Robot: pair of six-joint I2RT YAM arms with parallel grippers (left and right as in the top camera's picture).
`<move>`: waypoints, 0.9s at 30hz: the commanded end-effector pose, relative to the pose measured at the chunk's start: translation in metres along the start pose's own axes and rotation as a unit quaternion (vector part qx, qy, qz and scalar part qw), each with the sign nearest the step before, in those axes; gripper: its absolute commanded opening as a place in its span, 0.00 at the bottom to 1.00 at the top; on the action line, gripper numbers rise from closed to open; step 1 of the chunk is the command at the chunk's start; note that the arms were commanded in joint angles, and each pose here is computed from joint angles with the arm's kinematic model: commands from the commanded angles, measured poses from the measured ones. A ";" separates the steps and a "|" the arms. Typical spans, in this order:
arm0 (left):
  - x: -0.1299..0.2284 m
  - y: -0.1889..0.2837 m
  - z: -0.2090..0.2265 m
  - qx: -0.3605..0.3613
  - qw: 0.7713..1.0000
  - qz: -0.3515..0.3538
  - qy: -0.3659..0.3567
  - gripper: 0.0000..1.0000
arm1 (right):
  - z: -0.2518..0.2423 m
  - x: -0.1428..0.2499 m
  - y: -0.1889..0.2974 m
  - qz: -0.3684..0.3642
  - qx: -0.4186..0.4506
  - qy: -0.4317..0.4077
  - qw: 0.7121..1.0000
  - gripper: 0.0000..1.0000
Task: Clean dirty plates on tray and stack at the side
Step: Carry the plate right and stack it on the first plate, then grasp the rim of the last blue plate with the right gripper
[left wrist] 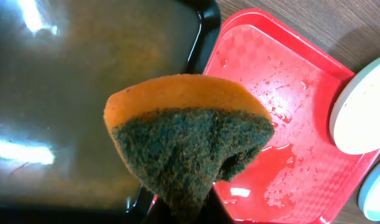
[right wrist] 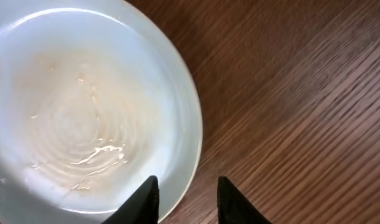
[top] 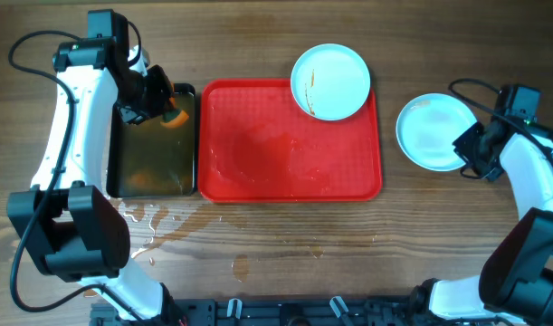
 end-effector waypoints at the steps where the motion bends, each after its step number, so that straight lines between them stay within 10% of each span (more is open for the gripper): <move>1: -0.001 -0.001 0.001 -0.004 1.000 -0.002 0.003 0.04 | 0.040 -0.023 0.058 -0.029 -0.131 0.026 0.991 0.36; 12: -0.001 -0.001 0.001 -0.004 1.000 -0.002 0.003 0.04 | 0.222 0.100 0.034 -0.035 -0.224 0.183 0.957 0.62; 27: -0.001 -0.001 0.001 -0.004 1.000 -0.002 0.003 0.04 | 0.204 0.134 -0.026 0.087 -0.082 0.287 0.950 0.47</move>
Point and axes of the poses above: each gripper's point midway between its finger pads, its own y axis back along the fingers, its own z axis along the line the jaws close on, x = y × z, the point moved 6 cm from there along y, back along the fingers, and after that the axes turned 5 degrees about -y, right-handed, at the moved point
